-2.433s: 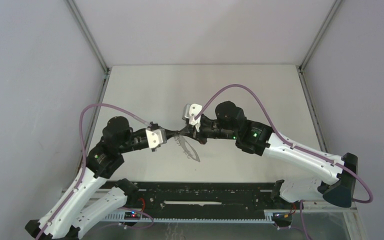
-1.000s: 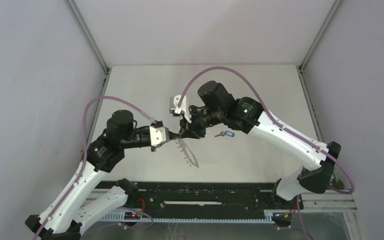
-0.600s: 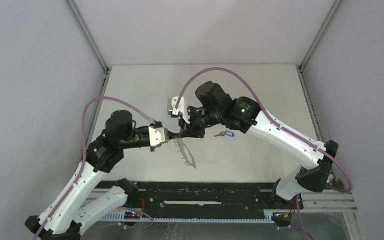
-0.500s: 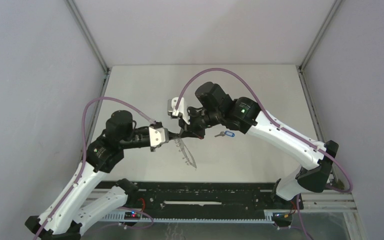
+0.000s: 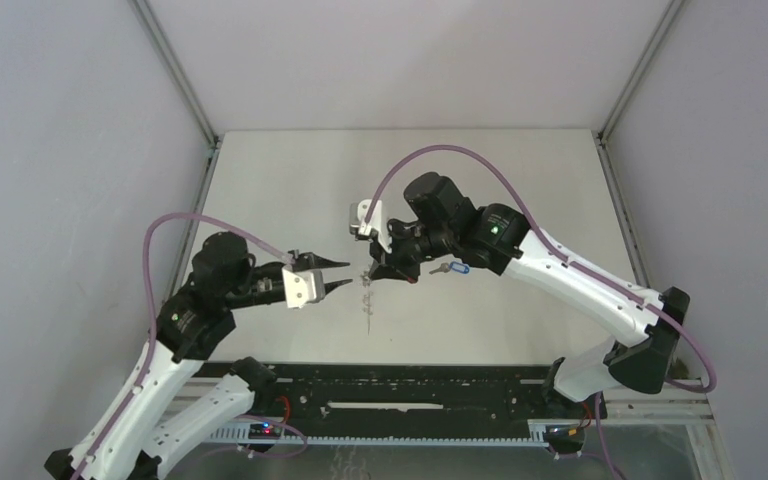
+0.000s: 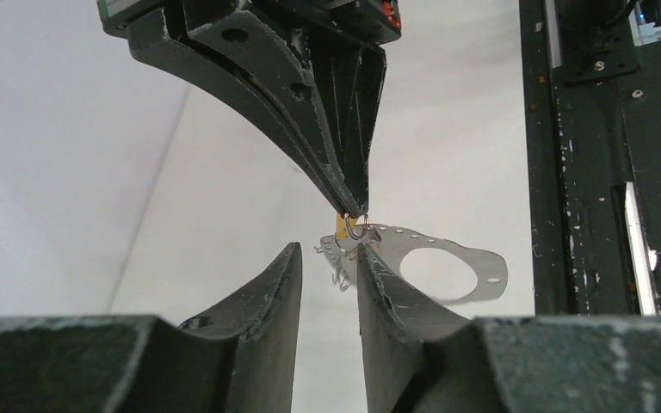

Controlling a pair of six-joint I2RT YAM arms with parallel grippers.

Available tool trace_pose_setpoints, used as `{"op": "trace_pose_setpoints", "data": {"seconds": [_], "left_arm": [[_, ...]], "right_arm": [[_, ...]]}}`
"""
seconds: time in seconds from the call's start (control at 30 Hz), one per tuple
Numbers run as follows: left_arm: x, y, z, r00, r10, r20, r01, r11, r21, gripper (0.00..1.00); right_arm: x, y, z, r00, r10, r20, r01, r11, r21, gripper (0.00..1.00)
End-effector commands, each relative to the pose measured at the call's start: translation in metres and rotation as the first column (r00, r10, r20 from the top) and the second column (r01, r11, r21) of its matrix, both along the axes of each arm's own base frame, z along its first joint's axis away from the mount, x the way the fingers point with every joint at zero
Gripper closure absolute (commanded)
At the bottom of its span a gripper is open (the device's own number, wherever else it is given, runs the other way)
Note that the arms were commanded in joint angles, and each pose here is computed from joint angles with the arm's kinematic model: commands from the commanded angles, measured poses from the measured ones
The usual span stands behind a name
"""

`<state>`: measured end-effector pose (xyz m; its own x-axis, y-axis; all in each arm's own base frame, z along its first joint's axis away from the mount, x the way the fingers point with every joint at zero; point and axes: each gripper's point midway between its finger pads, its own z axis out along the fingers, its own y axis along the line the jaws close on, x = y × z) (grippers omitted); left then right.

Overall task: Put the keys on the keyring
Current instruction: Adjust the key on the keyring.

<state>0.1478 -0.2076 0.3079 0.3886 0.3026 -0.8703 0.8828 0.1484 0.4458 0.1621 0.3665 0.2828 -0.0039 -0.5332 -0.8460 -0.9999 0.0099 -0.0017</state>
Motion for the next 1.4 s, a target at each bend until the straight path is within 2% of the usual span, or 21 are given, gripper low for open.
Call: {"op": "trace_pose_setpoints", "data": {"seconds": [0.0,0.2,0.37,0.5,0.7,1.03,1.2,1.37], "left_arm": [[-0.003,0.0,0.0,0.998,-0.028,0.049,0.028,1.0,0.004,0.64],[0.002,-0.008,-0.007,0.997,-0.064,0.042,0.063,0.998,0.023,0.59],[0.001,-0.012,0.0,0.997,-0.078,0.026,0.078,0.997,0.0,0.59],[-0.009,-0.008,0.005,0.992,-0.1,0.073,0.101,0.995,-0.01,0.59],[-0.019,-0.008,0.014,0.977,-0.153,0.149,0.157,0.987,-0.02,0.59],[-0.001,-0.011,0.038,0.928,-0.106,0.358,0.13,0.991,-0.045,0.62],[-0.008,-0.011,0.035,0.924,-0.135,0.359,0.161,0.986,-0.041,0.69],[-0.014,-0.012,0.034,0.918,-0.154,0.365,0.182,0.982,-0.042,0.79]], "right_arm": [[-0.011,0.0,0.032,0.999,0.041,0.014,-0.042,0.994,0.098,1.0],[-0.017,0.001,0.039,0.997,0.081,0.01,-0.082,0.989,0.121,1.0],[-0.021,0.002,0.056,0.996,0.084,0.043,-0.092,0.956,0.279,1.0],[-0.028,-0.006,0.077,0.992,0.095,0.087,-0.123,0.894,0.431,1.0],[-0.034,-0.008,0.09,0.987,0.127,0.1,-0.161,0.828,0.538,1.0],[-0.04,-0.006,0.092,0.981,0.181,0.074,-0.191,0.807,0.559,1.0],[-0.039,-0.004,0.091,0.981,0.183,0.065,-0.187,0.803,0.566,1.0],[-0.032,-0.001,0.089,0.987,0.151,0.057,-0.157,0.809,0.566,1.0]]}}
